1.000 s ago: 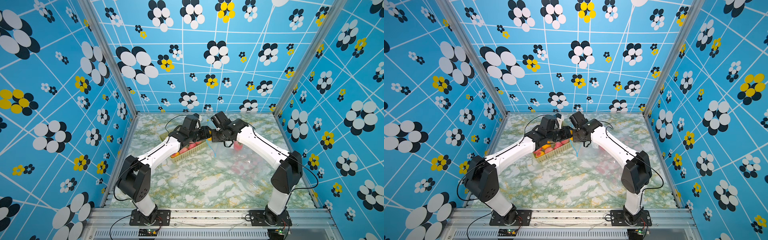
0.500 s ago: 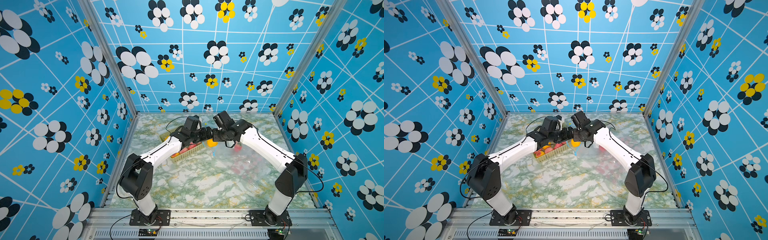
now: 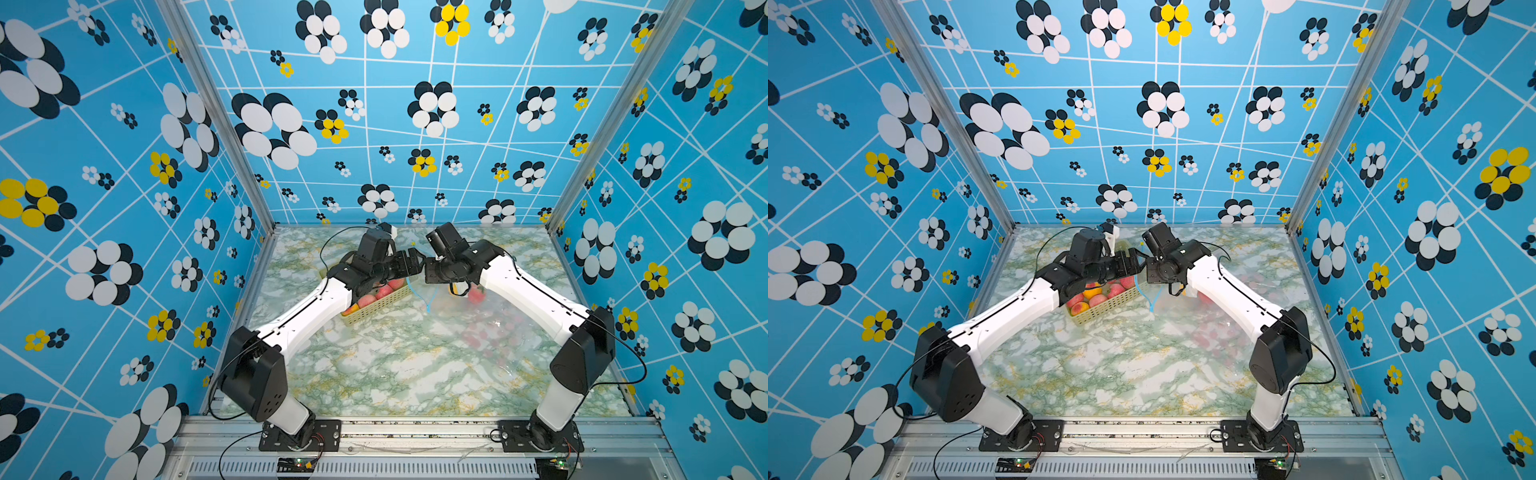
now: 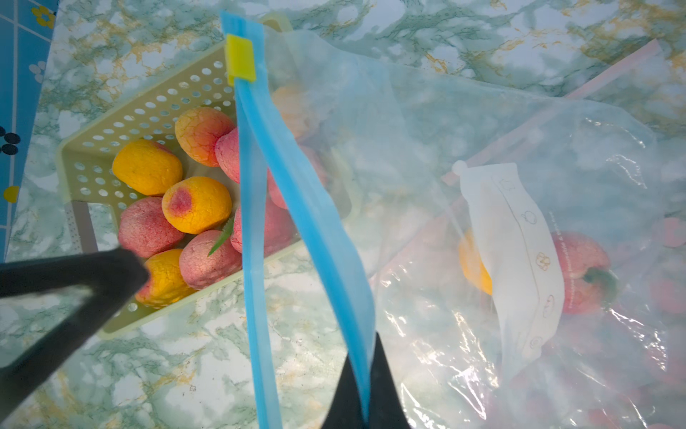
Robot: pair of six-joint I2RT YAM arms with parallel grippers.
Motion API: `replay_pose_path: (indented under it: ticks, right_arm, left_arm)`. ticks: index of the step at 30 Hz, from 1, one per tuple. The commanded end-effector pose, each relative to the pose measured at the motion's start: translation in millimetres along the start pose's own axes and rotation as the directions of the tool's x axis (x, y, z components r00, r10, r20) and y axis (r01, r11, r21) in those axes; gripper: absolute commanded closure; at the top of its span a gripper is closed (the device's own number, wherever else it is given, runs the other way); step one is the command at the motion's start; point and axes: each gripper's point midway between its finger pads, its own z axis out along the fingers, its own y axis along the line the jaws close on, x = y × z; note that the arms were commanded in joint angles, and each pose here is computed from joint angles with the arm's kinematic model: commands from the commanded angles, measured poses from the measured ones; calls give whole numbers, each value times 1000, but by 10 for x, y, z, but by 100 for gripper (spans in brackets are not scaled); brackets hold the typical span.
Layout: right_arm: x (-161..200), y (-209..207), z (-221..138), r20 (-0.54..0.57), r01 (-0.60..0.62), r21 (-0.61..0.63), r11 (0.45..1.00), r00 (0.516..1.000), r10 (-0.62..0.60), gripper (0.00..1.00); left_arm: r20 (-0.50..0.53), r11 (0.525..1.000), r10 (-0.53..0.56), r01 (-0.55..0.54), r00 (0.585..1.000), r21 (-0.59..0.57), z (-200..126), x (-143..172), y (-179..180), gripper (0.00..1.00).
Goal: Place the peach in a zip-top bag and seal the zipper
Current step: Place the peach in the zipper food storage bag, then pick up the peach from the basket.
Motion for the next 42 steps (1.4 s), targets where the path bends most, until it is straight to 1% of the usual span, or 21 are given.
replay_pose_path:
  ticks: [1, 4, 10, 12, 15, 18, 21, 28, 30, 33, 38, 39, 42]
  right_arm:
    - [-13, -22, -51, 11, -15, -7, 1000, 1000, 15, 100]
    - [-7, -9, -44, 8, -13, -14, 1000, 1000, 13, 100]
    - [14, -12, -29, -1, -9, -13, 1000, 1000, 9, 100]
    - [25, -18, -22, -3, -8, -11, 1000, 1000, 8, 100]
    - [45, -23, 1, -10, -8, -8, 1000, 1000, 8, 100]
    - [44, -22, -2, -11, -6, -9, 1000, 1000, 6, 100]
    - [37, -16, 1, -11, -5, -8, 1000, 1000, 5, 100]
    - [28, 0, 9, -13, -4, -13, 1000, 1000, 4, 100]
    - [33, -8, 21, -16, -4, -9, 1000, 1000, 4, 100]
    - [35, -3, 35, -18, -4, -10, 1000, 1000, 4, 100]
    - [42, 12, 46, -23, -5, -14, 1000, 1000, 5, 100]
    - [48, 8, 55, -26, -5, -12, 1000, 1000, 5, 100]
    - [39, 4, 40, -22, -4, -10, 1000, 1000, 4, 100]
  left_arm:
    - [77, 992, 49, -40, 996, -118, -234, -66, 226, 7]
    - [96, 977, 49, -27, 994, -214, -354, -77, 457, 5]
    - [52, 934, 6, 13, 999, -356, -443, 35, 1001, 5]
    - [49, 913, -6, 26, 999, -407, -493, 44, 1208, 6]
    - [28, 869, -9, 22, 1000, -495, -584, 36, 1495, 8]
    - [-12, 819, 15, -19, 1000, -574, -660, 10, 1675, 12]
    - [-73, 773, 50, -85, 996, -628, -692, -2, 1781, 14]
    - [-234, 704, 78, -220, 969, -675, -728, -57, 1978, 19]
    - [-271, 693, 83, -251, 959, -676, -716, -70, 2014, 19]
    - [-309, 717, 88, -276, 947, -641, -606, -75, 1986, 19]
    - [-297, 796, 83, -243, 951, -554, -249, -152, 1863, 20]
    - [-294, 811, 81, -234, 952, -537, -173, -185, 1832, 22]
    - [-294, 824, 60, -213, 954, -525, 42, -240, 1834, 24]
